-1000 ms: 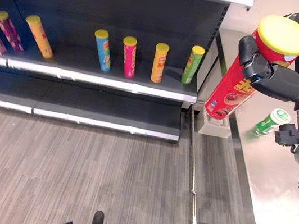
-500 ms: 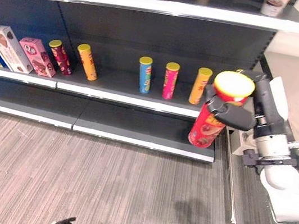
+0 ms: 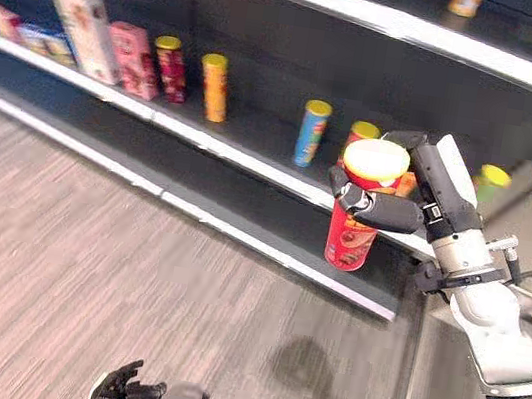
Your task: Put the goods on the table back onto the shelves and tidy them up.
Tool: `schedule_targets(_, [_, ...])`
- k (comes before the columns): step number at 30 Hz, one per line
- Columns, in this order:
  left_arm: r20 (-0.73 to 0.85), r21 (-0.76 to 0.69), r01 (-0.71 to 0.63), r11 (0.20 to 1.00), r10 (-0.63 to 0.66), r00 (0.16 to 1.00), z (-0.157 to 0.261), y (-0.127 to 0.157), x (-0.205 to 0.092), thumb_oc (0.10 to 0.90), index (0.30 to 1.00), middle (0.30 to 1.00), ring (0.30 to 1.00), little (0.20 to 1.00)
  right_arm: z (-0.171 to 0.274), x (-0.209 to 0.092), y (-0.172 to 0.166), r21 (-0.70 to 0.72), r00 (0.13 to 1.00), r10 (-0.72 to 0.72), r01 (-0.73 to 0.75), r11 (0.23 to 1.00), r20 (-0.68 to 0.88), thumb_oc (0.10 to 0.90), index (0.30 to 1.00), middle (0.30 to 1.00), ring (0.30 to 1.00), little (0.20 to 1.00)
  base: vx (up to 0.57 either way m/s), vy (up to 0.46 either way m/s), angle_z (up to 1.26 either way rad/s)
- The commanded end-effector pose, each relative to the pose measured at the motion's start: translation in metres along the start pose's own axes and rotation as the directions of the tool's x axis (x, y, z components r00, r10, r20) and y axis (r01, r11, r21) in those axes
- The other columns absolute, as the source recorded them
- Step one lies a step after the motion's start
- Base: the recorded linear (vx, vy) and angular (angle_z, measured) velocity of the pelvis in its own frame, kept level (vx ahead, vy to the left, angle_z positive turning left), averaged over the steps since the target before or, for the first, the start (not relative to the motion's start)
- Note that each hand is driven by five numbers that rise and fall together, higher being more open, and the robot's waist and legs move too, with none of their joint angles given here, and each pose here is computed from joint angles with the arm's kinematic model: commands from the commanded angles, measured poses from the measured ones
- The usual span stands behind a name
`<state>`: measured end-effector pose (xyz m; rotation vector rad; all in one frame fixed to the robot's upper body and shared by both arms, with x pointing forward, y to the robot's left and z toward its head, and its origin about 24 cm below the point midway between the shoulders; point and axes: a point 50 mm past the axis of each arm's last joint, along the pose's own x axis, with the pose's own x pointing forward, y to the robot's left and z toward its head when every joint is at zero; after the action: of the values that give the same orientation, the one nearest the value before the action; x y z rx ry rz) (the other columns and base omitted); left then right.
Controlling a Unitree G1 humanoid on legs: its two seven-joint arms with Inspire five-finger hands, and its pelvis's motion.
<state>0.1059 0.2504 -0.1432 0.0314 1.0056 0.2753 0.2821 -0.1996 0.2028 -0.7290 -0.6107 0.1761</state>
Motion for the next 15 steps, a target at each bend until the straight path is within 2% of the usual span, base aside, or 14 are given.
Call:
schedule_targets(1, [-0.004, 0.050, 0.014, 0.999, -0.014, 1.000, -0.007, -0.002, -0.002, 0.800, 0.900, 0.900, 0.900, 0.900, 0.049, 0.018, -0.042, 0.015, 0.945, -0.195, 0.198, 0.980, 0.261, 0.400, 0.300, 0.300, 0.300, 0.300, 0.42, 0.381, 0.04])
schedule_targets(4, [-0.020, 0.039, 0.005, 0.999, -0.004, 1.000, -0.013, 0.000, -0.005, 0.800, 0.900, 0.900, 0.900, 0.900, 0.045, 0.018, -0.039, 0.023, 0.951, -0.189, 0.190, 0.982, 0.246, 0.400, 0.300, 0.300, 0.300, 0.300, 0.34, 0.363, -0.65])
schedule_targets(9, [-0.011, 0.115, -0.003, 0.993, 0.004, 1.000, -0.008, 0.008, -0.003, 0.800, 0.900, 0.900, 0.900, 0.900, 0.042, 0.014, -0.032, 0.003, 0.956, -0.196, 0.201, 0.980, 0.217, 0.400, 0.300, 0.300, 0.300, 0.300, 0.44, 0.518, -0.30])
schedule_targets(15, [0.026, 0.134, -0.036, 0.990, 0.033, 0.999, 0.000, 0.021, -0.005, 0.800, 0.900, 0.900, 0.900, 0.900, 0.046, 0.026, -0.017, 0.039, 0.954, -0.187, 0.182, 0.982, 0.234, 0.400, 0.300, 0.300, 0.300, 0.300, 0.18, 0.475, -0.26])
